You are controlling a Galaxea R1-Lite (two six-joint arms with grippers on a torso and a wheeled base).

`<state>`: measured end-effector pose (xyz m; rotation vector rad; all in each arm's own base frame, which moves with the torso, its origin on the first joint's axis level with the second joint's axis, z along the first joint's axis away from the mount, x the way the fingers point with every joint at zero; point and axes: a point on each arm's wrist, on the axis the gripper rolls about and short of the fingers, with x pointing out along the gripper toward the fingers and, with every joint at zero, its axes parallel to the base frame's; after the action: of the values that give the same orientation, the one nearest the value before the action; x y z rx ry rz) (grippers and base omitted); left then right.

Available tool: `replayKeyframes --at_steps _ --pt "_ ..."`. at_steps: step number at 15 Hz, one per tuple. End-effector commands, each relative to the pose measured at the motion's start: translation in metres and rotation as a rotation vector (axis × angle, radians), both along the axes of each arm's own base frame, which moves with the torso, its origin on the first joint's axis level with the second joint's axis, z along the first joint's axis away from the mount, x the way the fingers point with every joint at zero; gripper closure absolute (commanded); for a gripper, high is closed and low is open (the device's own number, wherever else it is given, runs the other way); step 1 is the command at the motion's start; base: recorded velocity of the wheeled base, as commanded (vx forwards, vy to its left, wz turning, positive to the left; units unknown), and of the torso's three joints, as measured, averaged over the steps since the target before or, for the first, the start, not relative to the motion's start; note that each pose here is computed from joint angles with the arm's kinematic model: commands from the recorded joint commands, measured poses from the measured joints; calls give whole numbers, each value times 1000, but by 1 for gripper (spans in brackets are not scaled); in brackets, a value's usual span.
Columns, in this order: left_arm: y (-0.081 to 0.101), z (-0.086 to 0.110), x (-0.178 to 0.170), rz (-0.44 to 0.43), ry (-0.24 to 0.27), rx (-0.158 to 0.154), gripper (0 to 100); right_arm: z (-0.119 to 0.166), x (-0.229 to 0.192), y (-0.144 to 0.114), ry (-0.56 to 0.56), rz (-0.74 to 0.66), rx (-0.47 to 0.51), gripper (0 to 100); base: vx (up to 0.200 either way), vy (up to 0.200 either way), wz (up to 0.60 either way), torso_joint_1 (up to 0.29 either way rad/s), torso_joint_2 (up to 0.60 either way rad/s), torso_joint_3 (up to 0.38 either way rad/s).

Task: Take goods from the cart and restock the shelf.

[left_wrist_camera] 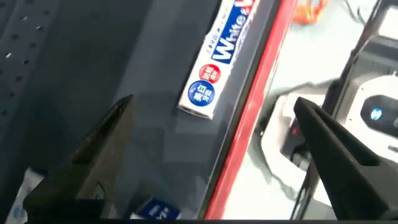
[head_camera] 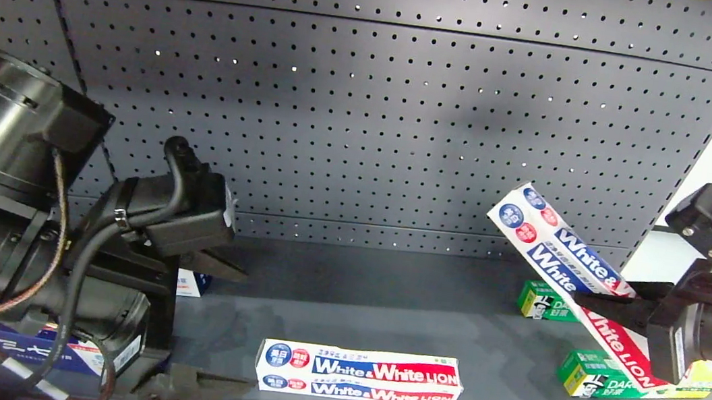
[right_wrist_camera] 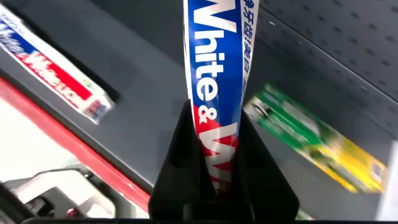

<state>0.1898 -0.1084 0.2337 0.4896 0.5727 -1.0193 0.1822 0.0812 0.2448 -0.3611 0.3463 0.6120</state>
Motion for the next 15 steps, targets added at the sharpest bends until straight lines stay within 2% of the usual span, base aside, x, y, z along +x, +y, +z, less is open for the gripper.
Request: replayKeyframes --at_steps 1,3,5,9,15 --pt "5 8 -7 20 -30 -31 0 -4 14 12 35 49 -3 100 0 0 0 0 0 0" --pt "7 9 -12 50 -53 -81 0 -4 28 28 48 131 -3 100 0 0 0 0 0 0" --pt "10 9 -17 61 -55 -96 0 -7 38 35 52 182 -12 100 0 0 0 0 0 0" --pt "13 1 -23 63 -36 -88 0 -15 62 60 73 258 -33 100 0 0 0 0 0 0" --pt "15 3 -24 66 -41 -92 0 -24 93 95 88 413 -61 100 0 0 0 0 0 0"
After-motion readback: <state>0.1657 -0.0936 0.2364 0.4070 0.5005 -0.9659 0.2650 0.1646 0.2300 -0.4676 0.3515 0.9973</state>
